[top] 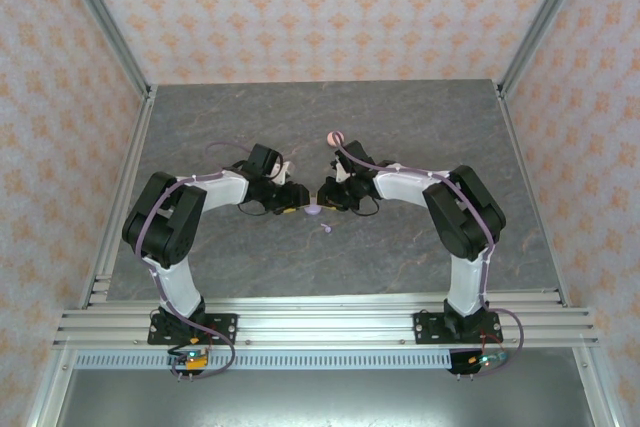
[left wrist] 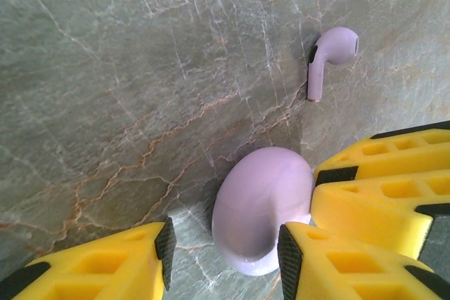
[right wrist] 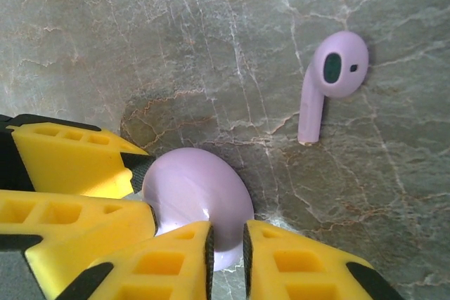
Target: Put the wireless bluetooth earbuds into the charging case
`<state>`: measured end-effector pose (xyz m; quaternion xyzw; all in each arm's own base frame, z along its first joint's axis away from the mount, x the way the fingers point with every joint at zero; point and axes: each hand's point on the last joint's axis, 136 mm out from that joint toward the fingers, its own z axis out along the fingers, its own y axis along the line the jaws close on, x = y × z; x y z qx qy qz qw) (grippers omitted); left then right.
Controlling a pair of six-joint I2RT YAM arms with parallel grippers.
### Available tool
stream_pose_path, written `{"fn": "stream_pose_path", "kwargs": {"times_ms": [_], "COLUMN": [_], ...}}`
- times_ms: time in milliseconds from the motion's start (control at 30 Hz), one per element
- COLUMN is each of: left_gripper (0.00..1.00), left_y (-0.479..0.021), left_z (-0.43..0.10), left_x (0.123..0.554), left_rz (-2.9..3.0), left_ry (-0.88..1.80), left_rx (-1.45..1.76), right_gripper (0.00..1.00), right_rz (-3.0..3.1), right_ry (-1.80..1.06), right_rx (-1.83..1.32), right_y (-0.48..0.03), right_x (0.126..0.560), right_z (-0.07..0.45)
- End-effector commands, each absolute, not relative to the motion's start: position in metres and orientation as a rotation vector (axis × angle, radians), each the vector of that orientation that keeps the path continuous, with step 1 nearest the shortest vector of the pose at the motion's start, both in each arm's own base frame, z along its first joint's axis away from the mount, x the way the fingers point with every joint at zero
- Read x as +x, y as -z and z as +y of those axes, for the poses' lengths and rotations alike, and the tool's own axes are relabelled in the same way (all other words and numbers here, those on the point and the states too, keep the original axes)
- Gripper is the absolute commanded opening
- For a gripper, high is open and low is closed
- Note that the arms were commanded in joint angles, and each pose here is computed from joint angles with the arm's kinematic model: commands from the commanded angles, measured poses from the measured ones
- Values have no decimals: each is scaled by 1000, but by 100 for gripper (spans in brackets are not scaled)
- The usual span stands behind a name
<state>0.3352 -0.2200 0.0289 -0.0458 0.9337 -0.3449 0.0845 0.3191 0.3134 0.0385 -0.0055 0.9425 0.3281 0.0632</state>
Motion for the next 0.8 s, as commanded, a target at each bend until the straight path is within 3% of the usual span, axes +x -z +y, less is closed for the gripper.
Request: {"fn": "stream_pose_path", "kwargs": {"times_ms": [0,767], "left_gripper": [46,37], "left_y": [-20,-35], "left_z": [-226,-245], "left_x": [330,331], "left_rz": [2796,2742], "left_ry": [1081,1224], "left_rx": [-129,-151], "right_gripper": [20,16], "right_rz": [2877,2883], "right_ry": [-962,-958], "right_rx": [4,7], "right_y": [-24,-22], "right_x": [318,321], "right_z": [309,310]}}
